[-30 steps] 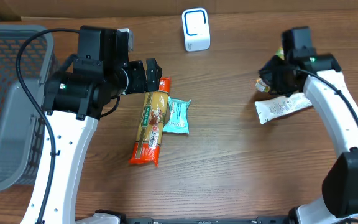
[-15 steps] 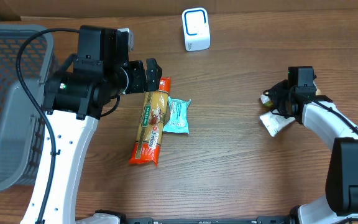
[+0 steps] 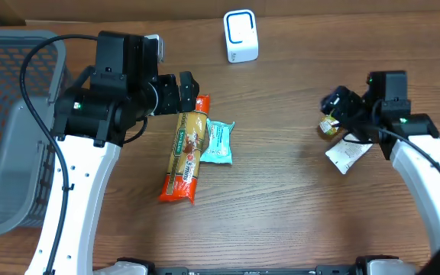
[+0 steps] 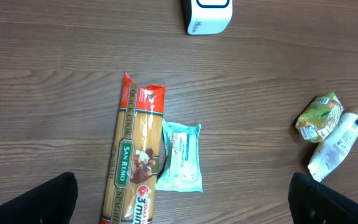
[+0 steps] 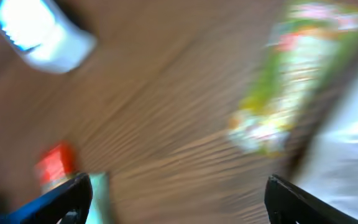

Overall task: Scan the item barcode
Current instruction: 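Carry the snack pack right and release it beside the tube, then move the right gripper to the teal wipe pack and grasp it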

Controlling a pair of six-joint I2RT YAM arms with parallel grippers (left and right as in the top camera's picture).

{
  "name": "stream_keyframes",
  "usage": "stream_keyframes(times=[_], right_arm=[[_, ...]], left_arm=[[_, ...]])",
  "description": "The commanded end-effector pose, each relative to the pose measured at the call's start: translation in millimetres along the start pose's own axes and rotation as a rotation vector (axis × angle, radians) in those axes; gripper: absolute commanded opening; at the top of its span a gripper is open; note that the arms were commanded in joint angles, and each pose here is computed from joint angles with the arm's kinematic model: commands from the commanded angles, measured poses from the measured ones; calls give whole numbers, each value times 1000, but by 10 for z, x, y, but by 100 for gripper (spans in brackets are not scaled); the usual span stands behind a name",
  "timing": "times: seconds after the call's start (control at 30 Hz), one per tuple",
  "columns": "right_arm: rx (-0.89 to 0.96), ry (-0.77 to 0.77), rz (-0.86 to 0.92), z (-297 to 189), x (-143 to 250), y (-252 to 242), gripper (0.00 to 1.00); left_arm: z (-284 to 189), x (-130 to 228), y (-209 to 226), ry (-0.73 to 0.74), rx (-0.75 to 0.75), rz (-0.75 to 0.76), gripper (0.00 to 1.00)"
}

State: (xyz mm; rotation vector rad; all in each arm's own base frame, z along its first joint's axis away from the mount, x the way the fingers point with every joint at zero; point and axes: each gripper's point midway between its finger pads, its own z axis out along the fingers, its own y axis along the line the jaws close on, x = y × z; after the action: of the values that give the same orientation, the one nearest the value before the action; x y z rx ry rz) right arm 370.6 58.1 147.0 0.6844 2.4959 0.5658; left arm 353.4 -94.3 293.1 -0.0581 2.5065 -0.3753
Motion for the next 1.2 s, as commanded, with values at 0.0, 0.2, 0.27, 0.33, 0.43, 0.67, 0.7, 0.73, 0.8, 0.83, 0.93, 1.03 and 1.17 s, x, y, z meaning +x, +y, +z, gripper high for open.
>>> stream_keyframes(times=[0.0,0.2,0.27,0.33,0.43,0.67,0.7,0.73,0.8,0.83,0.93,1.03,1.17], right_arm=[[-173,157,-114,-12,427,481,89],[-212,287,-304,387,1168,967,88],[-232,330,-357,594,1449,1112,88],[-251,369,-376,785,1680,1207,87],[-297,414,-414,1029,1946,1309,80],[-280,423,-428,1402,2107,1231,65],[-272,417,-429,1433,2103,1214,64],[-267,412,-429,1467,2106,1202,62],[-268,406,-431,1514,2109,1198,58],[-271,405,-432,1526,2113,1203,55],[-271,407,-421,1577,2150,1203,43],[-259,420,-394,1597,2181,1179,17],[-283,439,-388,1485,2166,1232,4]], left_arm=[[-3,-11,-23,-2,10,-1,100],[-3,-12,-22,-2,10,-1,100],[-3,-12,-22,-2,10,-1,100],[-3,-11,-23,-2,10,-1,100],[-3,-12,-21,-3,10,-1,100],[-3,-12,-21,-3,10,-1,100],[-3,-12,-21,-3,10,-1,100],[-3,-12,-21,-3,10,-1,100],[-3,-12,-21,-3,10,-1,99],[-3,-11,-23,-2,10,-1,100],[-3,-12,-21,-3,10,-1,99],[-3,-12,-21,-3,10,-1,100],[-3,-12,-21,-3,10,-1,99]])
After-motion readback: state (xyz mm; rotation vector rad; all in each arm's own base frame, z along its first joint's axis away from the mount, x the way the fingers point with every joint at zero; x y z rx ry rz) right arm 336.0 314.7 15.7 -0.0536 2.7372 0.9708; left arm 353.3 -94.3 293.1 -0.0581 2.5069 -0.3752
